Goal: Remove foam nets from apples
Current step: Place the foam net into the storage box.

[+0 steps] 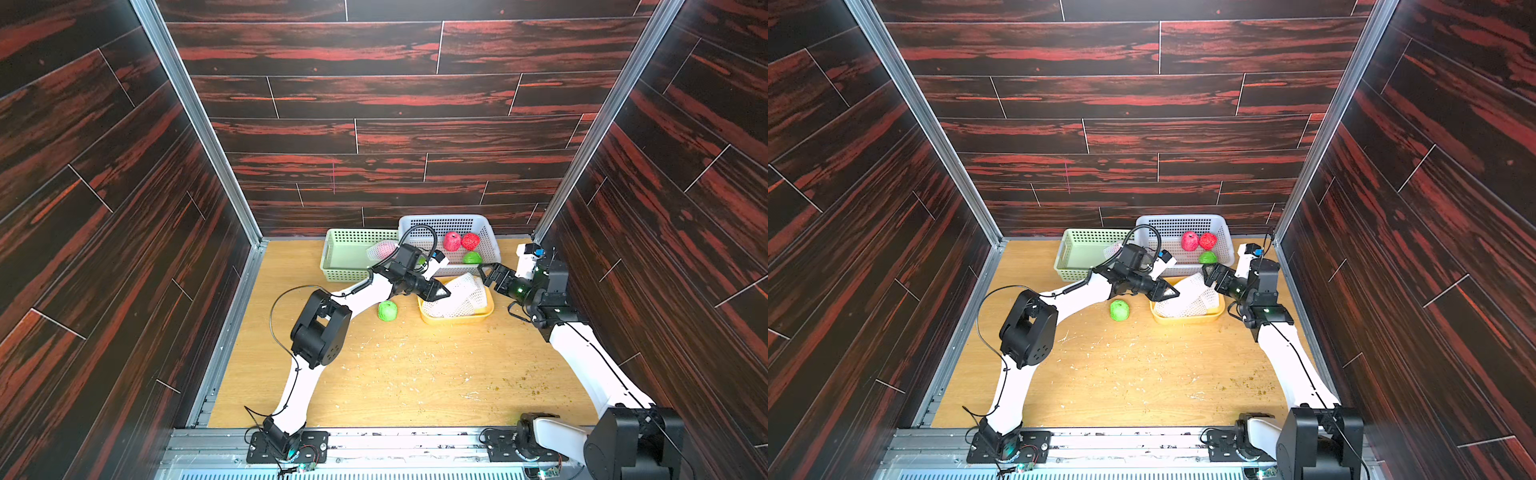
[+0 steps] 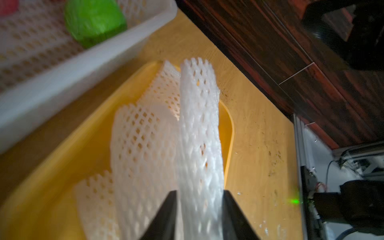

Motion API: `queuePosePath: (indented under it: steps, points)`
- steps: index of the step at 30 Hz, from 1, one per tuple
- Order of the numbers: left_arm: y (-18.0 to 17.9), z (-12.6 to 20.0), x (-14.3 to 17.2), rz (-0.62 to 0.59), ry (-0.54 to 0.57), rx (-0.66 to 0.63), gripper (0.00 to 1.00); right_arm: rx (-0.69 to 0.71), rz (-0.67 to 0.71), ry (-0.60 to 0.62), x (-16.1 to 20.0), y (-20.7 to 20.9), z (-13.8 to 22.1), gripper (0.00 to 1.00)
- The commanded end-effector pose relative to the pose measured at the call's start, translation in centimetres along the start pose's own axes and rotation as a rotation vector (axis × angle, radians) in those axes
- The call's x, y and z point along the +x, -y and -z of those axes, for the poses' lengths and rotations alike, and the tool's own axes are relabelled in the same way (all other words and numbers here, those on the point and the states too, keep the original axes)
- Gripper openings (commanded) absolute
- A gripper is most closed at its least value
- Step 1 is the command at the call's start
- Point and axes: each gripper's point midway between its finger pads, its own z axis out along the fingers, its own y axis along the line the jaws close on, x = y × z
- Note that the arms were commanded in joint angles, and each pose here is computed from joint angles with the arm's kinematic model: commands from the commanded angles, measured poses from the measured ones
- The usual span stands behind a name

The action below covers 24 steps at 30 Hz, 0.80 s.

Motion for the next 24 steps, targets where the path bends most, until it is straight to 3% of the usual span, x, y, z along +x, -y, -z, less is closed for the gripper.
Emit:
queuePosePath:
  steps: [1,6,11,15,19,24]
  points:
    - [-0.9,0.8,0.1,-0.007,-0.032,-0.065,0.66,-0.058,0.004,0.003,-0.3,-1.1,0.2,0.96]
    - [-1.2,3.5,-1.9,-0.049,-0.001,-0.212,0.76,-0.078,0.01,-0.028,0.1,-1.4,-0.1,0.96]
    - [-0.6,6.7,-3.0,-0.119,-0.006,-0.322,0.95,-0.07,0.029,-0.032,0.0,-1.5,0.0,0.96]
    - [0.7,9.4,-4.0,-0.152,0.025,-0.347,0.97,-0.118,0.119,-0.048,0.2,-3.9,0.0,0.96]
    - [2.5,12.3,-5.0,-0.191,0.139,-0.354,1.0,-0.167,0.198,-0.072,0.8,-6.4,-0.4,0.96]
    - [2.2,17.7,-2.4,-0.147,0.226,-0.477,1.0,-0.254,0.404,-0.213,4.6,-11.5,-2.1,0.96]
